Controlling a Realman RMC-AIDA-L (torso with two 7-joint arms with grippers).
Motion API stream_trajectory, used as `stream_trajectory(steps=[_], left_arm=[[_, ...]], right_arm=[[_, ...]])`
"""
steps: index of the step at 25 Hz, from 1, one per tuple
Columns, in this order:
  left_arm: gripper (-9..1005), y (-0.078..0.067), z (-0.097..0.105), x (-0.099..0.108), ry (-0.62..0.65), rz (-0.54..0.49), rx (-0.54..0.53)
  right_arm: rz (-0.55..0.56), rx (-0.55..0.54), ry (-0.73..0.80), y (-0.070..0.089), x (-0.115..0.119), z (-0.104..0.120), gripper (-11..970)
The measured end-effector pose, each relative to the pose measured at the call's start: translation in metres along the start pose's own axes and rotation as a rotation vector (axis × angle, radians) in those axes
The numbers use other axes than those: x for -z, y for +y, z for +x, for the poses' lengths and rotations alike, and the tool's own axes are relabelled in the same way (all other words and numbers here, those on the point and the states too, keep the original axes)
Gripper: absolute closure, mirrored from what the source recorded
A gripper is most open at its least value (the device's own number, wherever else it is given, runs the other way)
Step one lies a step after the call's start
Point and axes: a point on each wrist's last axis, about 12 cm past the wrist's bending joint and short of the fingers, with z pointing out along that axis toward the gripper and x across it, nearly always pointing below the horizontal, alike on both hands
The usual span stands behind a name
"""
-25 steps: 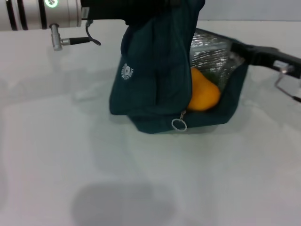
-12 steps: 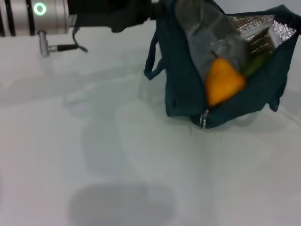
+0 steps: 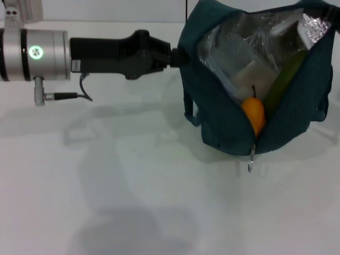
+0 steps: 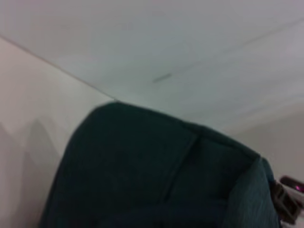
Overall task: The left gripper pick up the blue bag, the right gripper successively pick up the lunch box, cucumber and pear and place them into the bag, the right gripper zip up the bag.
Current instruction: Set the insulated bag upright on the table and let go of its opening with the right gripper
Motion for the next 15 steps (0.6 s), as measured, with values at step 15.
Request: stream_trajectory(steps=[15], left_arm=[[928,-0.018,0.006,0.002,0.043,0.164,0.005]], right_arm=[[-0.093,-0.075,0.123,0.011,-0.013,0.0,915]])
